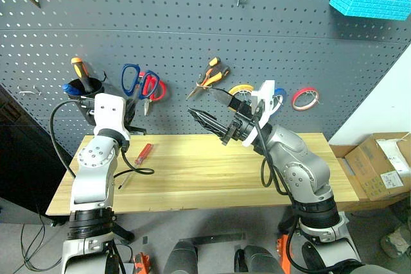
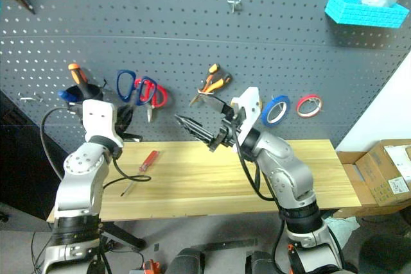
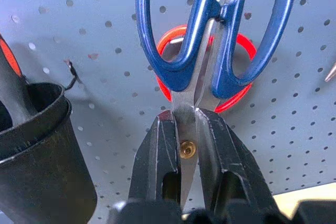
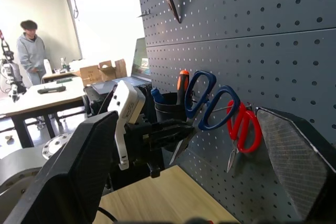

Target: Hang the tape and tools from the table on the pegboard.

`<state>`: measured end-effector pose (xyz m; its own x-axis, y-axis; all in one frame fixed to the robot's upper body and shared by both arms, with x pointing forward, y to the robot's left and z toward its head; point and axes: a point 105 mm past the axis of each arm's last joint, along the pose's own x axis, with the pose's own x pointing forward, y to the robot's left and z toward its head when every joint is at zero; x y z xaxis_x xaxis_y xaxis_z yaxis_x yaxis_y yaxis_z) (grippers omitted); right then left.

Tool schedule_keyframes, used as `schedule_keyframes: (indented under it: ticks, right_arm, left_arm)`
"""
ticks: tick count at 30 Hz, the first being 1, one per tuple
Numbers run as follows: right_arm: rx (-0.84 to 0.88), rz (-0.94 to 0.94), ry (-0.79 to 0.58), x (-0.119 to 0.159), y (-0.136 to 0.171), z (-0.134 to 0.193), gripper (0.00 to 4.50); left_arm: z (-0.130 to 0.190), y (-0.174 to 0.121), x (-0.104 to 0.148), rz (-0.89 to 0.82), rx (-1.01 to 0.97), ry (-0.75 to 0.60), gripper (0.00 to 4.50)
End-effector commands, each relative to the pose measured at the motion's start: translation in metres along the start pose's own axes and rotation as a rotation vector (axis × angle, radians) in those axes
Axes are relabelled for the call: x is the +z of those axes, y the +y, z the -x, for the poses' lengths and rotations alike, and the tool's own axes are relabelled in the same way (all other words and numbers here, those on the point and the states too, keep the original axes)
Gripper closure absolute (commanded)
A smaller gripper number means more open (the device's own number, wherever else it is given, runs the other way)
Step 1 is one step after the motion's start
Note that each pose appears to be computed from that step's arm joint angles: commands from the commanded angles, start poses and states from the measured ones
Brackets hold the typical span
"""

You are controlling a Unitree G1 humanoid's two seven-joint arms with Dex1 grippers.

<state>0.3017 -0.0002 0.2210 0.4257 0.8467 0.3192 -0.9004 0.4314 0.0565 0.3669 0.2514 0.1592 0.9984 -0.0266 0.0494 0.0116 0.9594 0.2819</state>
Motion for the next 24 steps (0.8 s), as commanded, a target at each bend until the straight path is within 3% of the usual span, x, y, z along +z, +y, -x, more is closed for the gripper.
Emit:
schedule_keyframes:
  ticks: [1, 15, 24]
  right_arm:
    - [0.000, 0.053, -0.049, 0.016, 0.003, 0.002, 0.00]
    - [-0.016, 0.058, -0.032, 0.010, 0.005, 0.007, 0.00]
    - [-0.012, 0.052, -0.024, 0.008, 0.006, 0.007, 0.00]
  left_arm:
    - [-0.004, -0.003, 0.011, -0.004, -0.034, -0.038, 4.29]
    - [0.007, -0.009, 0.022, 0.036, -0.053, -0.078, 4.29]
    - [0.014, -0.023, 0.008, 0.075, -0.088, -0.035, 4.29]
